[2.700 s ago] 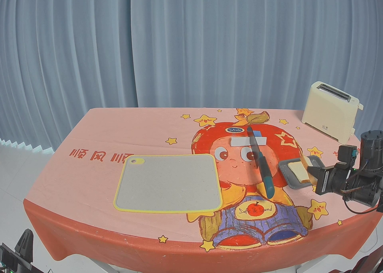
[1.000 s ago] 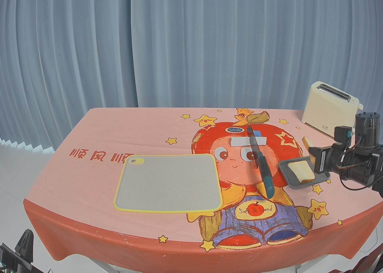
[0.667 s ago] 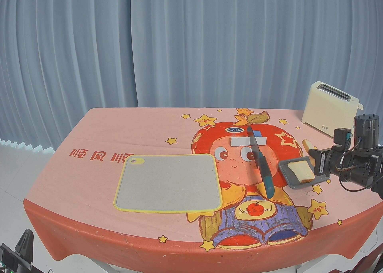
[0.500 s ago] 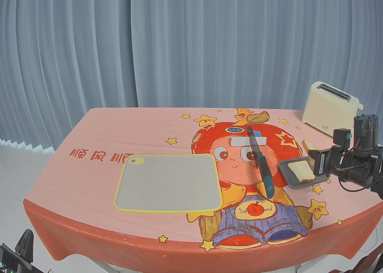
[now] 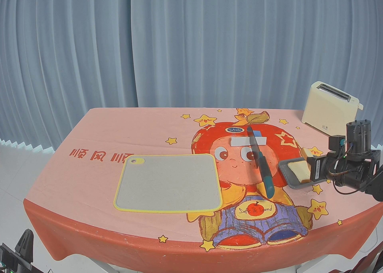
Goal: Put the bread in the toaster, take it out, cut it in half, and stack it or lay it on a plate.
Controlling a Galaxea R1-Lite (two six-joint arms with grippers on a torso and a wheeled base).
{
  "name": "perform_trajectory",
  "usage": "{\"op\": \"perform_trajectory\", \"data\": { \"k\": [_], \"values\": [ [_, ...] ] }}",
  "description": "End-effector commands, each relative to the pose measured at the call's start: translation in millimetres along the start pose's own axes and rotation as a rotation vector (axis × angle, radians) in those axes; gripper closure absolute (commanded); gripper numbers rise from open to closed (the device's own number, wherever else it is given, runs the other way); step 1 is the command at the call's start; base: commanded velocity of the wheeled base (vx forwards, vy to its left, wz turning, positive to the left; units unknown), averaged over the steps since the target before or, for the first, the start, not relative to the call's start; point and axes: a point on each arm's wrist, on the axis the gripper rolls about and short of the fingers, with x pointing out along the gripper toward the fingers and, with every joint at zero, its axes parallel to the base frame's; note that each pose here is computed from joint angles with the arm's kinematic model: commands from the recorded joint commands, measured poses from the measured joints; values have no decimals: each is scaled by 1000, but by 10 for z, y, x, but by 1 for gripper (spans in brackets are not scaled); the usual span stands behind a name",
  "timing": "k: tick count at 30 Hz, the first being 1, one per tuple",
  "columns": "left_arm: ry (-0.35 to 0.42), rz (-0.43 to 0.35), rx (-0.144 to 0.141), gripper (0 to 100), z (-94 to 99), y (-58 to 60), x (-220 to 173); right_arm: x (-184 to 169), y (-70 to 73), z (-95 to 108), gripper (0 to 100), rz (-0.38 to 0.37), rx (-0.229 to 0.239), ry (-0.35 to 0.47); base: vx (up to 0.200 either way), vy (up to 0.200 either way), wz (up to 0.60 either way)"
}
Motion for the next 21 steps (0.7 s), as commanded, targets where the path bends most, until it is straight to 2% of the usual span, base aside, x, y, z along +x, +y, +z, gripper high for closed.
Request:
{"op": "perform_trajectory", "data": {
  "k": [1, 15, 21],
  "values": [
    [17, 2, 1, 100, -49, 0, 13, 101, 24, -84, 100, -6, -20, 50, 0, 0, 0],
    [19, 0, 1, 100, -49, -1, 14, 203, 44, -115, 100, -8, -23, 78, 0, 0, 0],
    [17, 0, 1, 100, -49, -1, 13, 225, 53, -73, 100, -3, -17, 48, 0, 0, 0]
  ]
}}
